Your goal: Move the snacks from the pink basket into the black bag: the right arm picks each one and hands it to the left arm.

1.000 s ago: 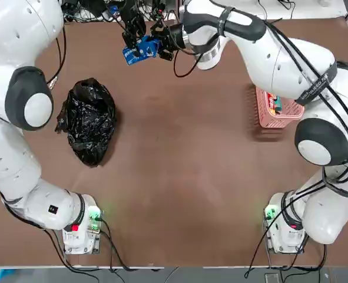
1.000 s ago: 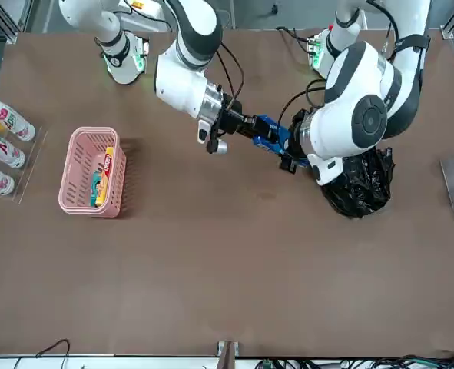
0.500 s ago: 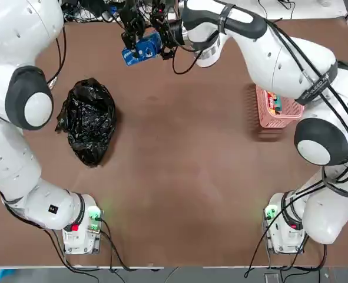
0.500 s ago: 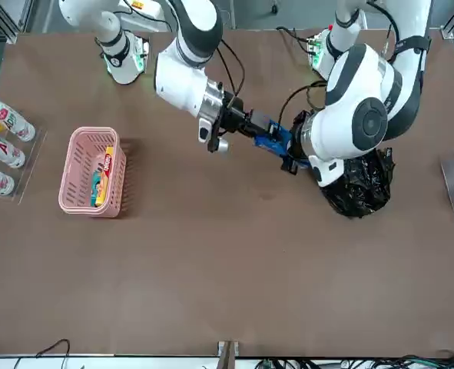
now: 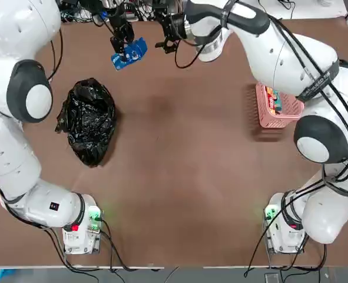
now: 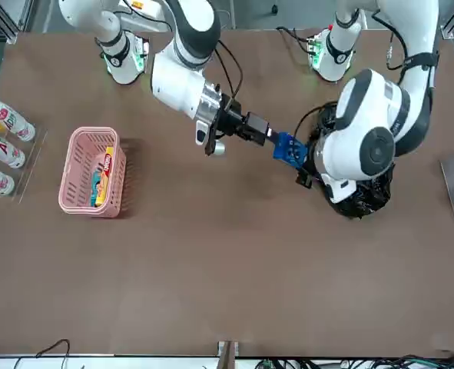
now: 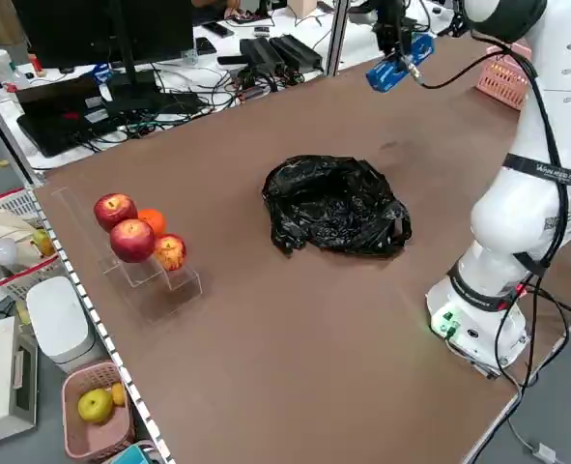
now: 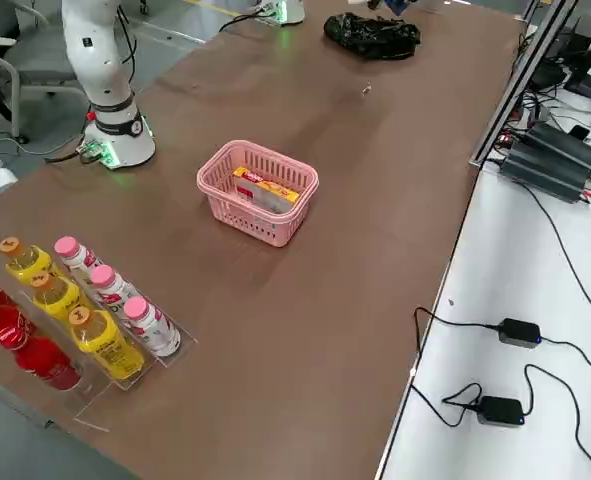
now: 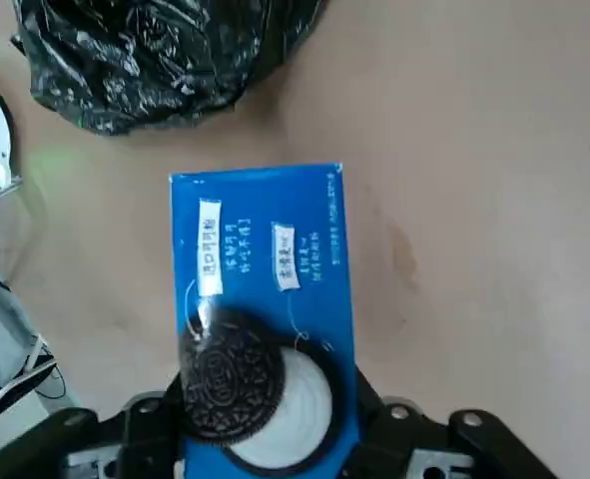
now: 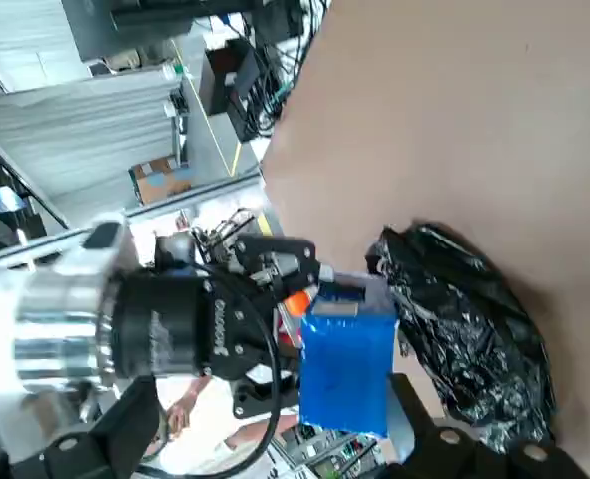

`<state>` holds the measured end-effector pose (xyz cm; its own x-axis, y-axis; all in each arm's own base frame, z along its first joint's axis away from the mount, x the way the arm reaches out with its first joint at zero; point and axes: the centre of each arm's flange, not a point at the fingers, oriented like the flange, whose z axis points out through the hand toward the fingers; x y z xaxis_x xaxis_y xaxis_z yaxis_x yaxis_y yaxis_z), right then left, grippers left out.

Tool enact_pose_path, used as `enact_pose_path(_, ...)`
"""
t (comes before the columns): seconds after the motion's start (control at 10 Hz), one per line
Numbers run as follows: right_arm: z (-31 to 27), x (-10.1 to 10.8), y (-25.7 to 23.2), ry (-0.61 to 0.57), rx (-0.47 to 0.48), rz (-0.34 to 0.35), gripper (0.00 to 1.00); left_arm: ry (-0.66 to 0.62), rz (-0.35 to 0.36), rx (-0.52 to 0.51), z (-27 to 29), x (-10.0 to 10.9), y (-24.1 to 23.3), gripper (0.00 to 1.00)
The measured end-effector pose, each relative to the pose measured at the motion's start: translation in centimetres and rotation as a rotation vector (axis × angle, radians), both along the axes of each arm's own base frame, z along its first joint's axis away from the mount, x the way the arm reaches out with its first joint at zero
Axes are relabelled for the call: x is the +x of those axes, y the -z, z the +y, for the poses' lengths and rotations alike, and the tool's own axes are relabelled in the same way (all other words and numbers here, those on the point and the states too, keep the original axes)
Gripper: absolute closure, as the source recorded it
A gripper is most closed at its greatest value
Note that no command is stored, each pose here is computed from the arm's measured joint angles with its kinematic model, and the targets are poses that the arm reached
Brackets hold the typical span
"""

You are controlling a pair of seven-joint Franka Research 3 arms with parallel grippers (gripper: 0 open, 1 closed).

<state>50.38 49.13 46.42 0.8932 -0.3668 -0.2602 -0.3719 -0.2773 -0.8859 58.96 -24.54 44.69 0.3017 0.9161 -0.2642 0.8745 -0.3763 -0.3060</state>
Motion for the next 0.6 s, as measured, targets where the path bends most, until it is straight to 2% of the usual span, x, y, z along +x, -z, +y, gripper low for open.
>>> enact_pose_path(0.3, -4.4, 4.2, 0.8, -0.071, -0.115, -0.060, 0.00, 0.031, 0.023, 0.044, 3.3, 0.4, 0.2, 0.43)
enact_pose_path(0.5, -10.6, 8.2, 0.9, -0.188, -0.253, -0.094, 0.00, 0.065, 0.044, 0.108, 7.1, 0.5, 1.4, 0.44)
enact_pose_path(0.6, -14.2, 9.7, 0.3, -0.242, -0.336, -0.110, 0.00, 0.107, 0.072, 0.141, 8.6, -0.4, 2.9, 0.44)
